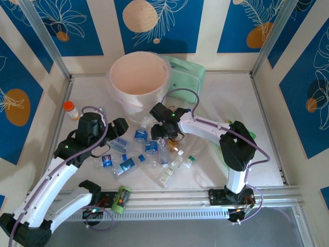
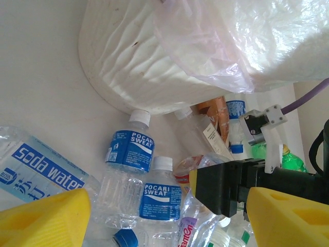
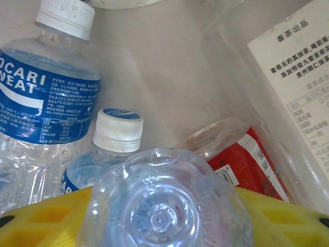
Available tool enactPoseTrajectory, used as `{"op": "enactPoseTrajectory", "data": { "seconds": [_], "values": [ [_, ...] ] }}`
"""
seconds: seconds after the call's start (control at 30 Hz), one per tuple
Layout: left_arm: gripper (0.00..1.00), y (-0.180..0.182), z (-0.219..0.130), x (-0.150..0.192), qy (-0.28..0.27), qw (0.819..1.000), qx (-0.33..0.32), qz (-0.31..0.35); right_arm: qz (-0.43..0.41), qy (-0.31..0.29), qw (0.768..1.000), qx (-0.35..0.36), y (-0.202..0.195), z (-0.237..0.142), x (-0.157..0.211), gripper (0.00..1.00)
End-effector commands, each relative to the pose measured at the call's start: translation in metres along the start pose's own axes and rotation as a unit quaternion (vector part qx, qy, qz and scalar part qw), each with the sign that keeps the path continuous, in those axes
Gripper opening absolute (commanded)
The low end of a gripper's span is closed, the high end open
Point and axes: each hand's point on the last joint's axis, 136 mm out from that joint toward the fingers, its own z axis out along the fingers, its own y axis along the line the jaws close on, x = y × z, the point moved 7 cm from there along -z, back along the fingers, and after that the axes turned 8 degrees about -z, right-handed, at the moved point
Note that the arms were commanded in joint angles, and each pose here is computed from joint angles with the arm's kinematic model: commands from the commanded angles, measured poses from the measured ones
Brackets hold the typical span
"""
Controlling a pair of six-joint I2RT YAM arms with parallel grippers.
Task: Put the plastic bottles in the bin
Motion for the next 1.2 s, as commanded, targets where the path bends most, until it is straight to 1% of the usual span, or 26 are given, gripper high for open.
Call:
{"op": "enactPoseTrajectory", "data": {
  "seconds": [0.0, 0.1, 0.2, 0.27, 0.4, 0.5, 0.6, 0.73, 0.8, 0.93, 1.0, 1.17],
  "values": [
    [0.79, -0.001, -0.002, 0.001, -0.003, 1.000, 0.010, -0.006, 0.000, -0.018, 1.000, 0.009, -0.002, -0.013, 0.003, 0.59],
    [0.79, -0.001, -0.003, -0.001, -0.008, 1.000, 0.010, -0.005, -0.002, -0.036, 0.999, 0.014, -0.005, -0.030, 0.003, 0.56],
    [0.79, -0.002, -0.004, -0.003, -0.014, 1.000, 0.010, -0.006, -0.006, -0.062, 0.998, 0.011, -0.005, -0.061, 0.001, 0.55],
    [0.79, -0.004, -0.006, -0.005, -0.020, 1.000, 0.012, -0.005, -0.012, -0.085, 0.996, 0.001, -0.005, -0.087, 0.000, 0.55],
    [0.79, -0.008, -0.006, -0.009, -0.030, 0.999, 0.017, -0.005, -0.025, -0.153, 0.987, -0.039, -0.001, -0.155, -0.008, 0.54],
    [0.79, -0.012, -0.007, -0.012, -0.035, 0.999, 0.023, -0.003, -0.018, -0.213, 0.972, -0.094, -0.001, -0.209, -0.021, 0.54],
    [0.79, -0.015, -0.005, -0.014, -0.037, 0.999, 0.028, -0.005, 0.010, -0.263, 0.950, -0.166, -0.007, -0.256, -0.045, 0.54],
    [0.79, -0.020, -0.005, -0.016, -0.034, 0.999, 0.035, -0.006, 0.036, -0.317, 0.919, -0.232, -0.015, -0.297, -0.084, 0.54],
    [0.78, -0.021, -0.006, -0.017, -0.033, 0.999, 0.034, -0.004, 0.038, -0.338, 0.908, -0.244, -0.014, -0.311, -0.103, 0.54],
    [0.79, -0.021, -0.006, -0.017, -0.030, 0.999, 0.032, 0.001, 0.045, -0.359, 0.902, -0.237, -0.014, -0.314, -0.144, 0.54],
    [0.79, -0.022, -0.006, -0.016, -0.026, 0.999, 0.033, 0.002, 0.053, -0.355, 0.903, -0.236, -0.016, -0.308, -0.163, 0.54],
    [0.79, -0.022, -0.001, -0.014, -0.012, 0.999, 0.033, 0.006, 0.065, -0.337, 0.909, -0.235, -0.019, -0.276, -0.202, 0.54]
  ]
}}
